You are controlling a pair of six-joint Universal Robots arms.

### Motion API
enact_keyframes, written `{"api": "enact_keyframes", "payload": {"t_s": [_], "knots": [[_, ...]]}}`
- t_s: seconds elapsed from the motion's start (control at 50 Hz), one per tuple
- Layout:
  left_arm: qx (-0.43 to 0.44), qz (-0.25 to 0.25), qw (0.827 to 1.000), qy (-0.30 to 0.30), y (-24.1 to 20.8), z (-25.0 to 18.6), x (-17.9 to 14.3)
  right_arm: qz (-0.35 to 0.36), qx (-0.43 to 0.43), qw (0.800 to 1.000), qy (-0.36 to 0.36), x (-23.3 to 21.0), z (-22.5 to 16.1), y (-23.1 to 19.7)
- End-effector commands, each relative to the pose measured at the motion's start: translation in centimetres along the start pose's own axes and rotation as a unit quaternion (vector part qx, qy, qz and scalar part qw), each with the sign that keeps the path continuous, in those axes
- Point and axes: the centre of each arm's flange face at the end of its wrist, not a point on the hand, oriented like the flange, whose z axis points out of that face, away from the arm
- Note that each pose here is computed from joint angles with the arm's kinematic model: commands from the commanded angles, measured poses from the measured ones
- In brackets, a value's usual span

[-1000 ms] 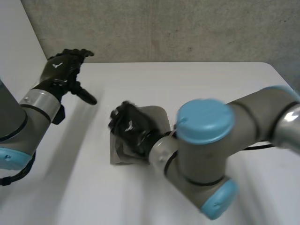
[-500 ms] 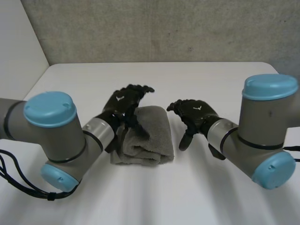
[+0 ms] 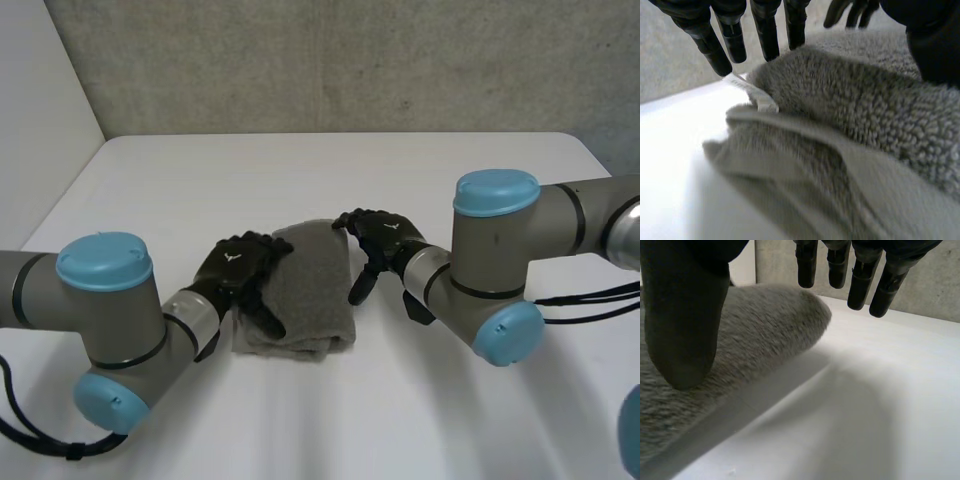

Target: Fold the towel.

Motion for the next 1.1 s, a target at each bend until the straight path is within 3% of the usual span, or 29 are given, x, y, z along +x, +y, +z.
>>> {"api": "enact_keyframes", "payload": {"t_s": [0.02,0.14,0.6,0.84,0.96,1.02,1.1], "knots": [[-0.012,-0.009,1.000,-0.015,0.7,-0.4,-1.1,0.003,-0.005,1.000,-0.015,-1.0,0.8,0.8],[-0.015,-0.018,0.999,-0.035,0.5,-0.4,-2.9,0.001,-0.004,1.000,-0.028,-2.2,0.7,0.9],[-0.035,-0.030,0.998,-0.048,1.4,-2.7,-3.5,-0.015,-0.042,0.999,-0.024,-1.9,2.5,2.3],[0.019,-0.019,0.998,-0.048,-2.4,-3.4,-3.2,-0.041,0.050,0.997,-0.030,-3.4,-2.0,-6.2],[0.109,0.000,0.993,-0.050,-8.2,-5.1,-2.9,-0.079,0.104,0.991,-0.016,-3.8,-6.0,-10.4],[0.155,-0.009,0.987,-0.047,-11.4,-5.8,-2.6,-0.108,0.124,0.986,0.023,-3.1,-7.8,-11.8],[0.204,-0.044,0.977,-0.047,-15.9,-7.6,-3.0,-0.110,0.160,0.973,0.125,-0.7,-11.0,-14.2]]}}
